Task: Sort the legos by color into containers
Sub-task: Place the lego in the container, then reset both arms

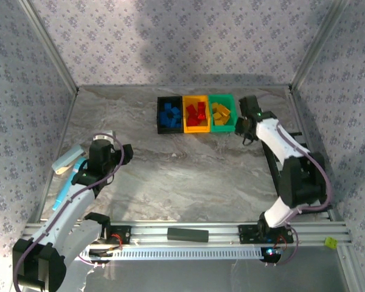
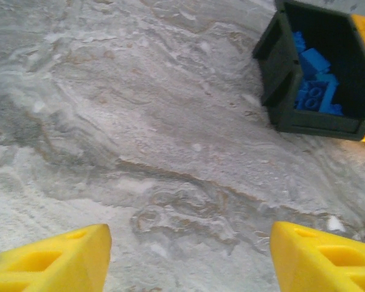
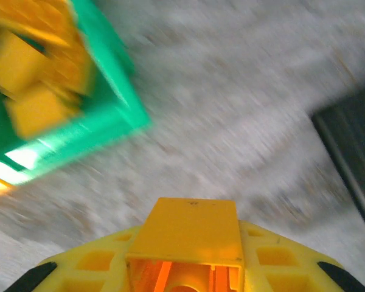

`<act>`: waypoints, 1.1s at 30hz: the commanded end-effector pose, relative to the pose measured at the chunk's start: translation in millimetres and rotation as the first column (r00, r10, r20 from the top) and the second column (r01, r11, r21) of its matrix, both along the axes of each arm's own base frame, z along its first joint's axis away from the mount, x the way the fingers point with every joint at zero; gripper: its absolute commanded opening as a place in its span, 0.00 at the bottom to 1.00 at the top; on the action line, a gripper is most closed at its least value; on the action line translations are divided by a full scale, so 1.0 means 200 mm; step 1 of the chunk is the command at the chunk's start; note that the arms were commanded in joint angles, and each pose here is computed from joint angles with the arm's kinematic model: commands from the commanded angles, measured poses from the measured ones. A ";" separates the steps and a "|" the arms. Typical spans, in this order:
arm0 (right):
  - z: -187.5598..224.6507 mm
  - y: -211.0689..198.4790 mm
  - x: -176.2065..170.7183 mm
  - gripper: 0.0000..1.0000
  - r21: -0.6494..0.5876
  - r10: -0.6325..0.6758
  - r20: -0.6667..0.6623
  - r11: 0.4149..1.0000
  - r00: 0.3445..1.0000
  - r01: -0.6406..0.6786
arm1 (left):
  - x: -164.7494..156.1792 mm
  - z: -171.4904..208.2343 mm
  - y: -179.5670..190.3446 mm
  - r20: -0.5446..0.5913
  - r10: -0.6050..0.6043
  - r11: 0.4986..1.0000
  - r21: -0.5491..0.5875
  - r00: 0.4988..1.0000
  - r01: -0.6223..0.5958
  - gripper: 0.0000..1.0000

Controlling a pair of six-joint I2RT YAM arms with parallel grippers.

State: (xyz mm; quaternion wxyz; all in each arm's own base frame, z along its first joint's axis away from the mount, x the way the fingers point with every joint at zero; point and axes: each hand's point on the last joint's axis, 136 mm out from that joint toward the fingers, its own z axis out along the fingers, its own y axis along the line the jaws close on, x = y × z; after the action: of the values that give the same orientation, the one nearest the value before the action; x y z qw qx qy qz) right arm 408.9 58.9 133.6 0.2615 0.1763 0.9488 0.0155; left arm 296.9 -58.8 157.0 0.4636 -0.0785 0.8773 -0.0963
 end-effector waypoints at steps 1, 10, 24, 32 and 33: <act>-0.03 0.12 0.20 0.31 0.026 0.092 0.001 0.995 0.996 -0.092 | -0.01 -0.02 0.13 -0.007 0.110 0.991 0.077 0.994 -0.109 0.77; -0.06 0.27 0.59 0.61 -0.040 0.210 0.014 0.977 0.978 -0.210 | -0.03 -0.05 0.36 0.022 0.259 0.951 0.171 0.966 -0.259 0.89; 0.36 -0.13 -0.03 0.69 -0.319 0.288 0.433 0.935 0.854 -0.154 | 0.08 -0.06 0.49 0.280 0.211 0.942 0.199 0.937 -0.271 1.00; 0.13 -0.40 -0.33 1.00 -0.473 0.357 0.540 0.878 0.762 -0.076 | 0.26 -0.16 0.48 0.273 0.173 0.953 0.196 0.946 -0.231 1.00; 0.10 -0.44 -0.35 1.00 -0.433 0.316 0.545 0.899 0.776 -0.063 | 0.29 -0.17 0.47 0.268 0.155 0.959 0.191 0.951 -0.210 1.00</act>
State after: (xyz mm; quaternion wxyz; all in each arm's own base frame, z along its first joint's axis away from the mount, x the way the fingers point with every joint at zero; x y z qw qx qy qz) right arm 332.6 -13.6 127.5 0.5171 0.0046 0.8517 -0.0845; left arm 325.2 43.0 90.8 0.5262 -0.1169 0.8400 0.0620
